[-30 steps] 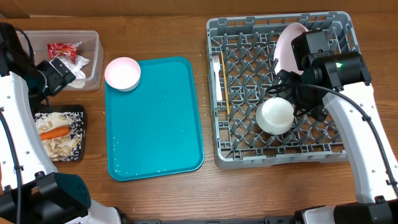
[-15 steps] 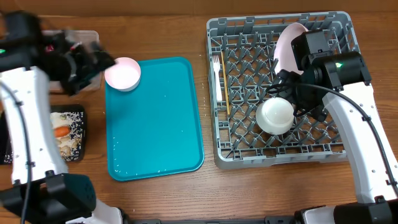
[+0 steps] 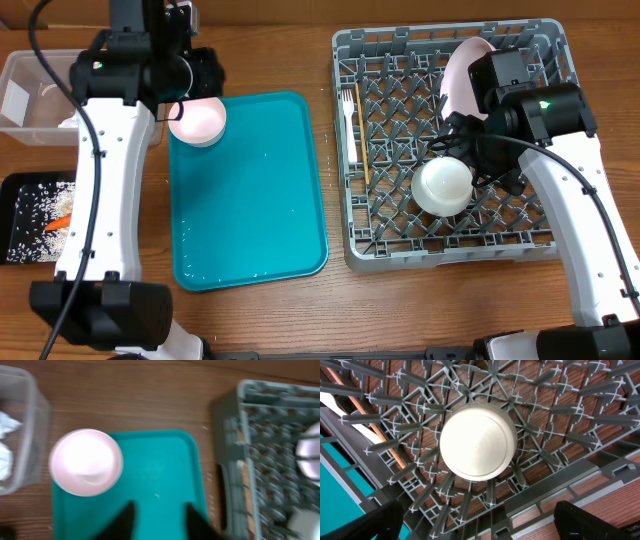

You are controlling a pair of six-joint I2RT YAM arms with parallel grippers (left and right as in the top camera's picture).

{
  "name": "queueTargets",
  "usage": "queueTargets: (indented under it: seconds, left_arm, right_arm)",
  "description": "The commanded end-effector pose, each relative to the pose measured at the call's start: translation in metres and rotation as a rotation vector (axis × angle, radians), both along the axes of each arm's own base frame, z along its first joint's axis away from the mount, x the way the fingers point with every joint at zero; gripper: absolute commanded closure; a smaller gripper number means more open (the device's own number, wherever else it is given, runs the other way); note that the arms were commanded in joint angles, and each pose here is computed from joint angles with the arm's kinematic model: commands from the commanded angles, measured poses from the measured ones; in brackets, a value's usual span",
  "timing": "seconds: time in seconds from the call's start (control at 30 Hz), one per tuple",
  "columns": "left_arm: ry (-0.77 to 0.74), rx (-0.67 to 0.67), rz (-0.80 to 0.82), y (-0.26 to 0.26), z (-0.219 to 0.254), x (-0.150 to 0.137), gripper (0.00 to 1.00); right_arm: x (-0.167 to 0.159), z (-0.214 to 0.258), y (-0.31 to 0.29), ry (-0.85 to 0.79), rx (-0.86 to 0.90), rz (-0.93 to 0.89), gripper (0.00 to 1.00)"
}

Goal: Sort waste into correct bins and load items into the dishwasher rack
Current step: 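Reach the left gripper to the pink bowl on the tray and grasp it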

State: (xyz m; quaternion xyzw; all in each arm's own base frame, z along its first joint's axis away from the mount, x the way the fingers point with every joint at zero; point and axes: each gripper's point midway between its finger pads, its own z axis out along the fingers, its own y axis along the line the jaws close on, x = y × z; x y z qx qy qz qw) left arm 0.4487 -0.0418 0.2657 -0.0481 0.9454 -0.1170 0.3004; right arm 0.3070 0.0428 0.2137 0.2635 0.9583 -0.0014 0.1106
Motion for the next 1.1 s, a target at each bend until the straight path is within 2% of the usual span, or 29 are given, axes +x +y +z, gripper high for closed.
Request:
queueTargets:
  seconds: [0.0, 0.2, 0.43, 0.73, 0.9, 1.07]
  left_arm:
    - [0.042, 0.136, 0.208, 0.039, -0.033, 0.024, 0.96]
    - [0.095, 0.168, 0.221, 0.043, -0.083, 0.051, 0.96]
    - [0.152, 0.243, 0.261, 0.058, -0.139, 0.071, 0.96]
    - [0.247, 0.271, 0.246, 0.061, -0.204, 0.077, 0.96]
    - [0.264, 0.336, 0.278, 0.073, -0.217, 0.077, 0.96]
    - [0.3, 0.299, 0.247, 0.063, -0.225, 0.071, 0.96]
  right_arm:
    - [0.0, 0.012, -0.003, -0.047, -0.007, -0.009, 0.0]
    - [0.0, 0.013, -0.003, -0.047, -0.007, -0.009, 0.0]
    - [0.0, 0.012, -0.003, -0.047, -0.007, -0.009, 0.0]
    - [0.0, 0.012, -0.003, -0.047, -0.007, -0.009, 0.0]
    - [0.0, 0.012, -0.003, -0.047, -0.007, -0.009, 0.0]
    - [0.0, 0.012, -0.003, -0.047, -0.007, -0.009, 0.0]
